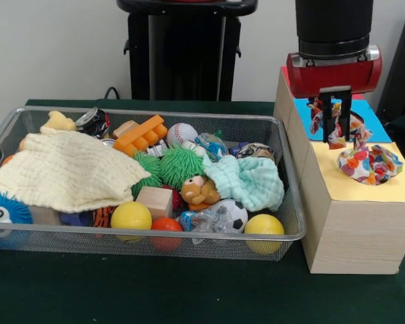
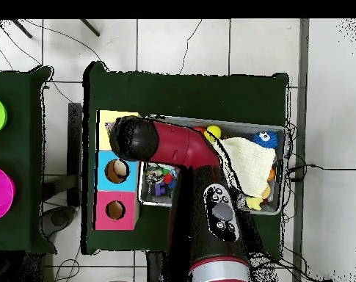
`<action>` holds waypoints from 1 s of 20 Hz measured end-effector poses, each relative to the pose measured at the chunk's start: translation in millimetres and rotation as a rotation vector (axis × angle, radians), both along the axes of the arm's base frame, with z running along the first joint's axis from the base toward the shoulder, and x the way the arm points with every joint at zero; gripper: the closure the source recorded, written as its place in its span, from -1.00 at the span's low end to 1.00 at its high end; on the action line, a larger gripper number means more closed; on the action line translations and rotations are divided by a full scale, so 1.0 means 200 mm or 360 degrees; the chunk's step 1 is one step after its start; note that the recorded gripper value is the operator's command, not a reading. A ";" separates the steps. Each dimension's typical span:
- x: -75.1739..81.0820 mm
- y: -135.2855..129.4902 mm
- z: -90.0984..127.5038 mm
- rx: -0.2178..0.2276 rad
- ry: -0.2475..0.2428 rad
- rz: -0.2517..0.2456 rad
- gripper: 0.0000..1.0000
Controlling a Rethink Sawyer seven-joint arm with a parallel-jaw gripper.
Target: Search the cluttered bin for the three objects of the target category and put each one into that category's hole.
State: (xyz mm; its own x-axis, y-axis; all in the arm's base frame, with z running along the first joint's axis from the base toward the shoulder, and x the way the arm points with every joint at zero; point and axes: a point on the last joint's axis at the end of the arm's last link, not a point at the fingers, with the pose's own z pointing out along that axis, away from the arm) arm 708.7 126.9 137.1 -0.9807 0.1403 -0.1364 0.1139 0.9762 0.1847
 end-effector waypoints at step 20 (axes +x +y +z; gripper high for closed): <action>0.09 0.06 0.14 0.0077 -0.0163 -0.0140 1.00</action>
State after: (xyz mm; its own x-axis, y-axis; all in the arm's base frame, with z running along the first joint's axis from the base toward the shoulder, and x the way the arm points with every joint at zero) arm 727.2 138.5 166.1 -0.9457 0.2337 -0.2259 0.1766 0.9529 0.2463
